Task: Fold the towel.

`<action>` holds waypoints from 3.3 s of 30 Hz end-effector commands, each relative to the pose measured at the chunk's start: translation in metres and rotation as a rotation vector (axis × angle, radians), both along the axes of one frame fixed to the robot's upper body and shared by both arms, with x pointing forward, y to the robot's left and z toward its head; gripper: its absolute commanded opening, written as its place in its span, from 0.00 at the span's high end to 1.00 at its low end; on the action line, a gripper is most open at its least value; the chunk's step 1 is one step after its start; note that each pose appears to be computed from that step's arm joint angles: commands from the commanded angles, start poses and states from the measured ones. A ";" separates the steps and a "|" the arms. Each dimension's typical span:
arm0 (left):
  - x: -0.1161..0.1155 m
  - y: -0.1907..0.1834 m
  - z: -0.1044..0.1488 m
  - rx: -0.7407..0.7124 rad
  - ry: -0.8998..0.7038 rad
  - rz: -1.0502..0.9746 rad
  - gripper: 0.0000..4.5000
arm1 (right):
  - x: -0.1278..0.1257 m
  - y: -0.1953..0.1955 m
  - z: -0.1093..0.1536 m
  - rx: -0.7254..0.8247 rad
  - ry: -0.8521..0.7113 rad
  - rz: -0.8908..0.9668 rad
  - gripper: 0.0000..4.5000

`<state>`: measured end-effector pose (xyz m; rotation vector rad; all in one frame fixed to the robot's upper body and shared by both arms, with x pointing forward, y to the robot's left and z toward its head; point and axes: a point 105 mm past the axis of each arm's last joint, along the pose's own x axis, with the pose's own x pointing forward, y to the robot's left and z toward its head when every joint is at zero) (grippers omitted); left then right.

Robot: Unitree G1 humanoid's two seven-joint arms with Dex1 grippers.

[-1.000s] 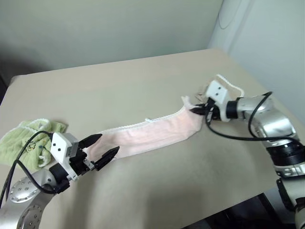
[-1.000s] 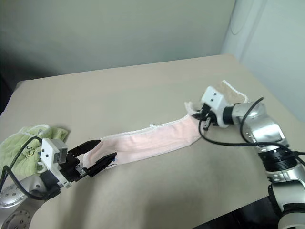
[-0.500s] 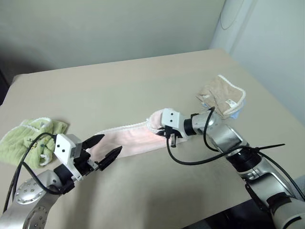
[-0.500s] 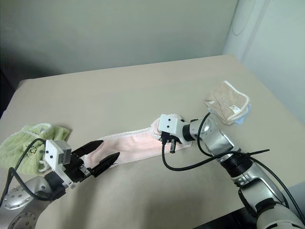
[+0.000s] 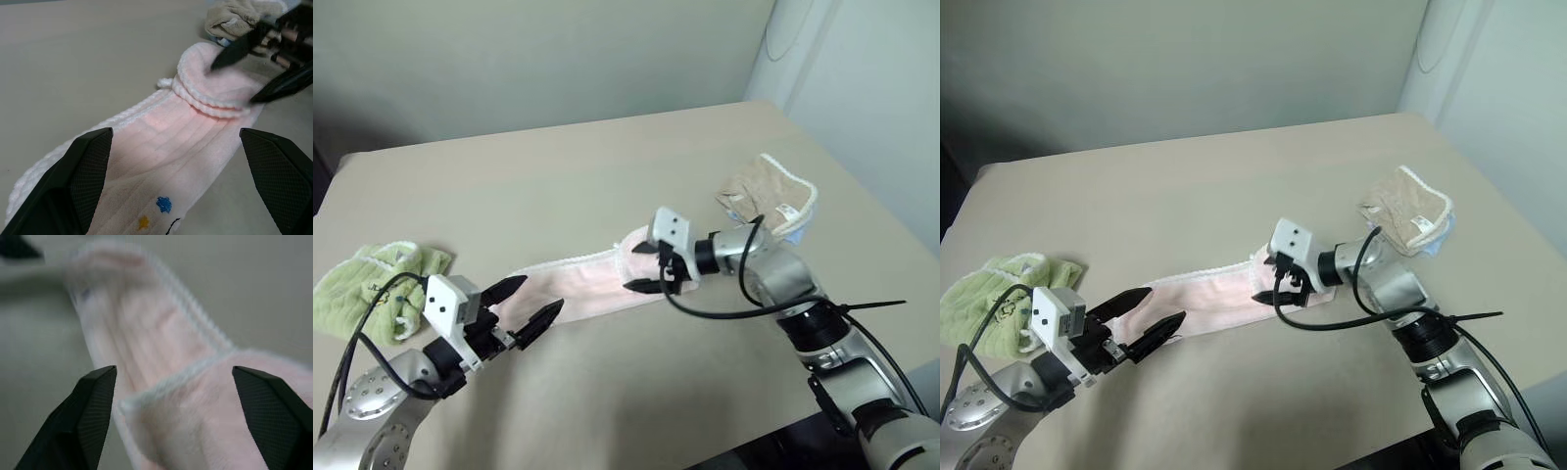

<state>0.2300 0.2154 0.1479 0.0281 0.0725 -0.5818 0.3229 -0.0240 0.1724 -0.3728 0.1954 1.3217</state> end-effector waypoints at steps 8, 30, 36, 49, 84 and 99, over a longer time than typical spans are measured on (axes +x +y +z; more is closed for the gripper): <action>-0.002 0.011 0.020 -0.097 -0.053 0.063 0.00 | 0.041 -0.027 0.001 0.088 0.010 -0.160 0.52; -0.093 0.013 -0.009 -0.635 0.309 0.374 0.00 | 0.024 -0.005 0.037 0.263 -0.112 0.070 0.90; -0.079 0.016 -0.048 -0.751 0.473 0.581 0.00 | 0.027 -0.002 0.045 0.305 -0.126 0.061 0.90; -0.017 0.029 -0.072 -0.977 0.536 0.685 0.00 | 0.028 -0.009 0.052 0.340 -0.150 0.001 0.90; 0.006 0.033 0.052 -0.867 0.072 0.386 1.00 | 0.021 -0.005 0.052 0.356 -0.154 -0.009 0.92; 0.058 -0.116 0.048 -0.264 0.282 -0.177 1.00 | 0.062 -0.052 0.061 0.371 -0.212 -0.269 0.92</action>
